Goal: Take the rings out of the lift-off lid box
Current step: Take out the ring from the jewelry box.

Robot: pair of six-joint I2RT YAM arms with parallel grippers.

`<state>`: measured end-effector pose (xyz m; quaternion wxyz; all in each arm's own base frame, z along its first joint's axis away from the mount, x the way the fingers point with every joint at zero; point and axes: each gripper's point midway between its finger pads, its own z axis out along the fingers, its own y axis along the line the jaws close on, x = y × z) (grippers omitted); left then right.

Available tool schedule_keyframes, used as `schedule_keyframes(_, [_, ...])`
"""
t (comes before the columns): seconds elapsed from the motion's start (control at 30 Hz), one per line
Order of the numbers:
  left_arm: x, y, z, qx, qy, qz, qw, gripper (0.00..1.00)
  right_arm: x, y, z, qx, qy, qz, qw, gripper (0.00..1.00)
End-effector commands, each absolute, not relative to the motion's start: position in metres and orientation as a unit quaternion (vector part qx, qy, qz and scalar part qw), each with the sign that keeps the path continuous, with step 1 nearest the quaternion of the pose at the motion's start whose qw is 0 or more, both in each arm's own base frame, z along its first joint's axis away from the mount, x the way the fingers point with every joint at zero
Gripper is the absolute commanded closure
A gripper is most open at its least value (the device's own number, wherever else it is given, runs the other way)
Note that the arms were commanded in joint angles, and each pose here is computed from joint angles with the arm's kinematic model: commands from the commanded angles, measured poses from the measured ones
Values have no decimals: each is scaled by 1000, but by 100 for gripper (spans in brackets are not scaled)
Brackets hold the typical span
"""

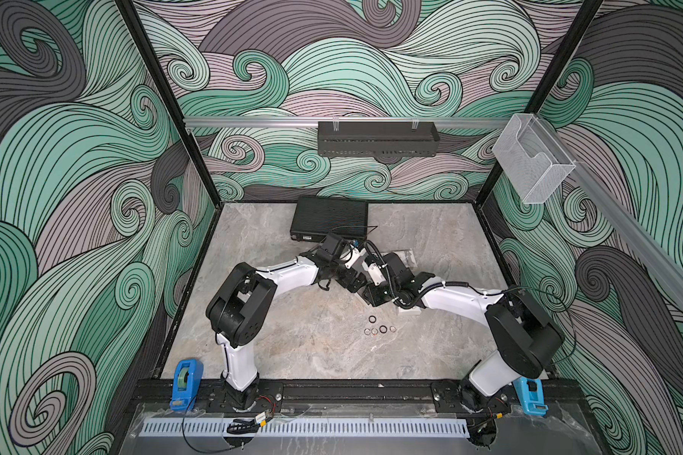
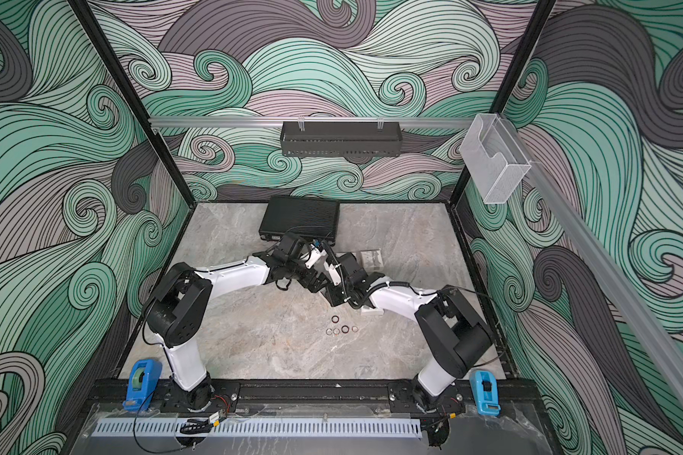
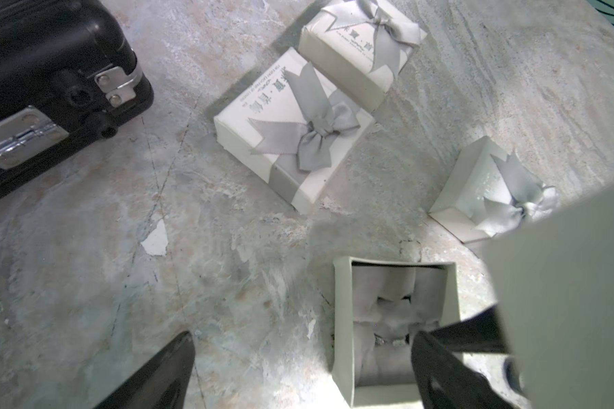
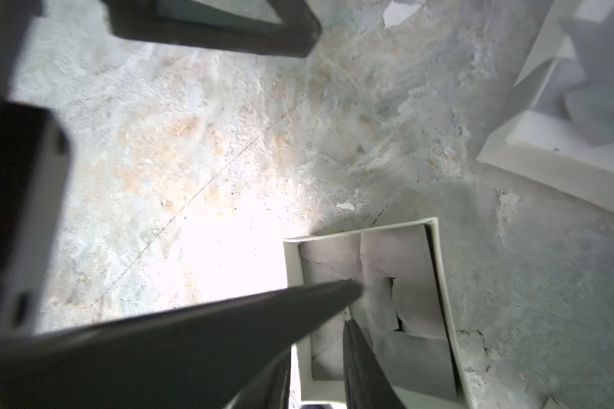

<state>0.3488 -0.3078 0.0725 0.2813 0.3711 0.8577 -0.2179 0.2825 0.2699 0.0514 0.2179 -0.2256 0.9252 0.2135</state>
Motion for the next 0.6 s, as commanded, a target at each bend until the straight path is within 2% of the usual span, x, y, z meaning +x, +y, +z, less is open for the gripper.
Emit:
schedule_keyframes(0.0, [346, -302, 78, 370, 858, -212, 288, 4, 285, 267, 43, -232, 927, 202, 214, 73])
schedule_keyframes(0.57, [336, -293, 54, 362, 871, -205, 261, 4, 291, 267, 29, -232, 934, 183, 202, 78])
